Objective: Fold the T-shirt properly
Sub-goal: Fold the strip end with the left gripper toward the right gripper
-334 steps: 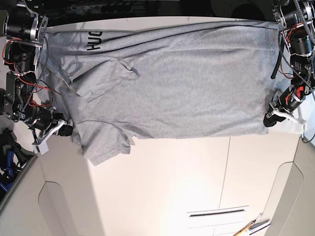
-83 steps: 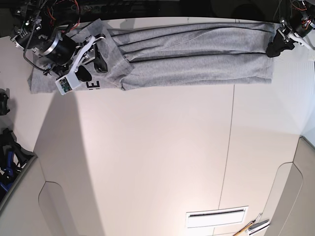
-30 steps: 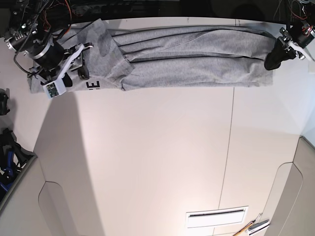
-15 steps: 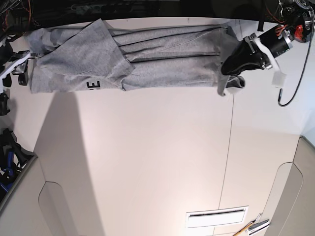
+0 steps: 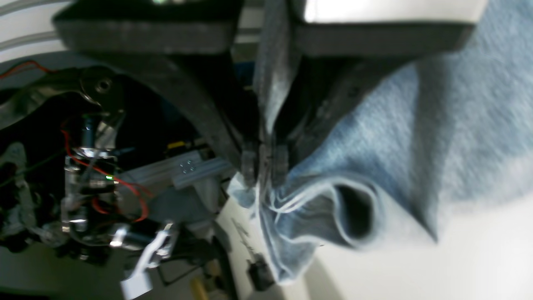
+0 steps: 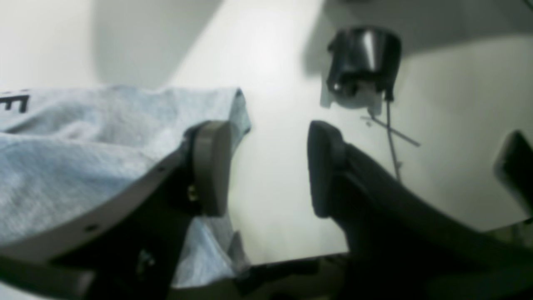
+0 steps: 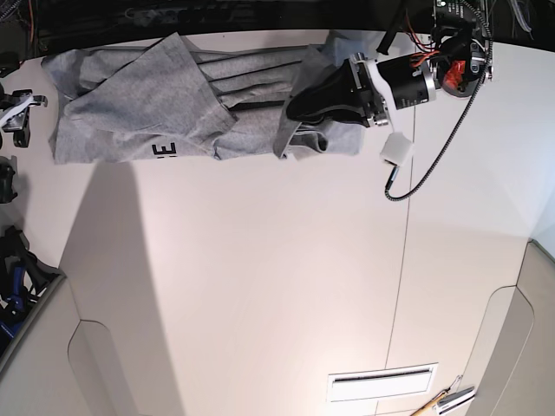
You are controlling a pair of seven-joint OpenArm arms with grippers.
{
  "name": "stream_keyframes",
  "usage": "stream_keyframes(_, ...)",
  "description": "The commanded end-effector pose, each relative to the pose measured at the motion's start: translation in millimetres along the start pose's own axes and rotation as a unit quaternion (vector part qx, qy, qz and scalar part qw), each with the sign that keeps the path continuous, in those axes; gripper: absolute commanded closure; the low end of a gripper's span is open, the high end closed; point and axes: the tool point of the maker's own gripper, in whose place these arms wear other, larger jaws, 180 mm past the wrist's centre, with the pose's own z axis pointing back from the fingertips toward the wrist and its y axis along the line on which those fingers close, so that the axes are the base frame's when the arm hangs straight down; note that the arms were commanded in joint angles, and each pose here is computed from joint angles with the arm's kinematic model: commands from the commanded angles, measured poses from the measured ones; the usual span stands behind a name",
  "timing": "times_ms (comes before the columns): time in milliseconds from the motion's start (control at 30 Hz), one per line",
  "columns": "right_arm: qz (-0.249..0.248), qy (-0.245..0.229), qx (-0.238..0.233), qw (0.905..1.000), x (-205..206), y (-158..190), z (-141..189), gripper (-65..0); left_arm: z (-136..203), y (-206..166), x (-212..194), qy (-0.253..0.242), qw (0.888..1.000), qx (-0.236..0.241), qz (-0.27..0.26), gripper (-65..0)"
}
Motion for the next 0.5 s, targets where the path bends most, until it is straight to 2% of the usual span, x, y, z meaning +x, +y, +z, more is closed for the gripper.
stream_keyframes(0,0.0,-0.013,-0.005,0.9999,6,-6,1,-29.7,-4,-11,14,-0.026,0.999,-0.023,-0.012,0.0)
stream_keyframes(300,-0.037,0.025,0.006,0.999,-25,-11,-17,-29.7,-36,-23,24,-0.036,0.998,-0.039,-0.033,0.0)
stream_keyframes(467,-0.037,0.026,0.006,0.9989,-25,-11,-17,-29.7,-52,-29,13,-0.018,0.998,-0.039,-0.043,0.0)
